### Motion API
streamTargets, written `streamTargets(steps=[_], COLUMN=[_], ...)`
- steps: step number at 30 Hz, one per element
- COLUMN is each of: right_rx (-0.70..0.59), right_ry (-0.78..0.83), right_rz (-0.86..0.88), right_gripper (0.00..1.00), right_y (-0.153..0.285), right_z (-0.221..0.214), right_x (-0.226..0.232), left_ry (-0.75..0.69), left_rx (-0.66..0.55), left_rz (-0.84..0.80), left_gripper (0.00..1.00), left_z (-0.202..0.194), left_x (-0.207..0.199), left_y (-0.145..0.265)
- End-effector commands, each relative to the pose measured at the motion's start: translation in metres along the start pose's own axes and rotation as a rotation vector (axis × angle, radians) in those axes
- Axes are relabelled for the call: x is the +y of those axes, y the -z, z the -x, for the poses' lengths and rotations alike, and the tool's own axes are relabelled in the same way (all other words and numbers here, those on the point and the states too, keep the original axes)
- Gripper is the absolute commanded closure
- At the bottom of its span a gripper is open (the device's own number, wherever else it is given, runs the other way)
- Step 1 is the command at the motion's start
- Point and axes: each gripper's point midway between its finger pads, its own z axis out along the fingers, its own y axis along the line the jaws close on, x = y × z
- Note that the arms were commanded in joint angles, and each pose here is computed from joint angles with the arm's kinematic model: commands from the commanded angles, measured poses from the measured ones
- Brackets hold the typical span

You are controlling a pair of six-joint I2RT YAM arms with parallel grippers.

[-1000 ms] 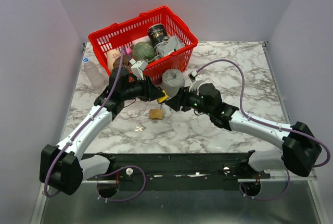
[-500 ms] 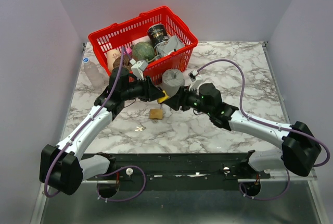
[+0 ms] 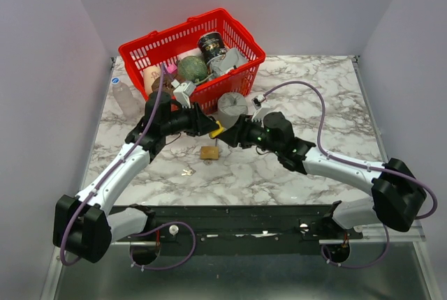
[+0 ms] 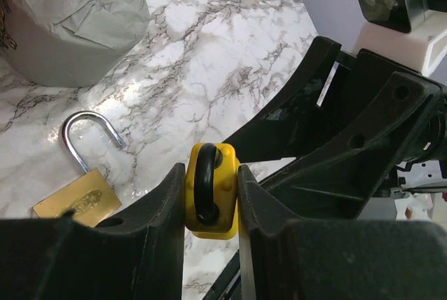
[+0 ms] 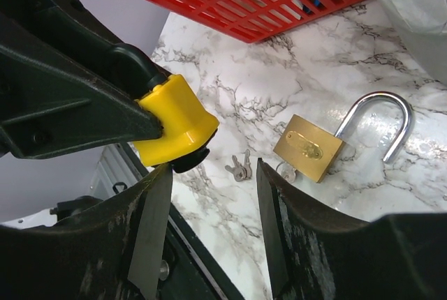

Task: Unlock with the key

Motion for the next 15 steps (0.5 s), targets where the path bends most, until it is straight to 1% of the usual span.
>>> streamTargets(steps=[1,3,9,15], right_rx=[-0.044,-0.035,0.05,0.086], right_ry=[-0.062,-0.083,-0.126,-0.146], right_rz=[-0.077,-0.088,-0.102,-0.093], right_gripper=[0.41,0.41,0.41,0.41], right_y=[-0.003,-0.002,-0.003,-0.003], right_z=[0.001,-0.004,-0.031,-0.041], right_x=[-0.015,-0.019,-0.03,-0.03], left_ry=[-0.076,-0.086,-0.094,-0.103], left_rx=[-0.069,-0.079,-0.089,-0.096], left_rz=[-0.126,-0.128,-0.128,-0.128], left_gripper=[1.0,1.0,1.0,1.0], left_z=[0.017,0.018,0.021,0.021], left_x=[-0.037,-0.039,-0.04,-0.04], left_y=[0.011,0.013,0.015,0.016])
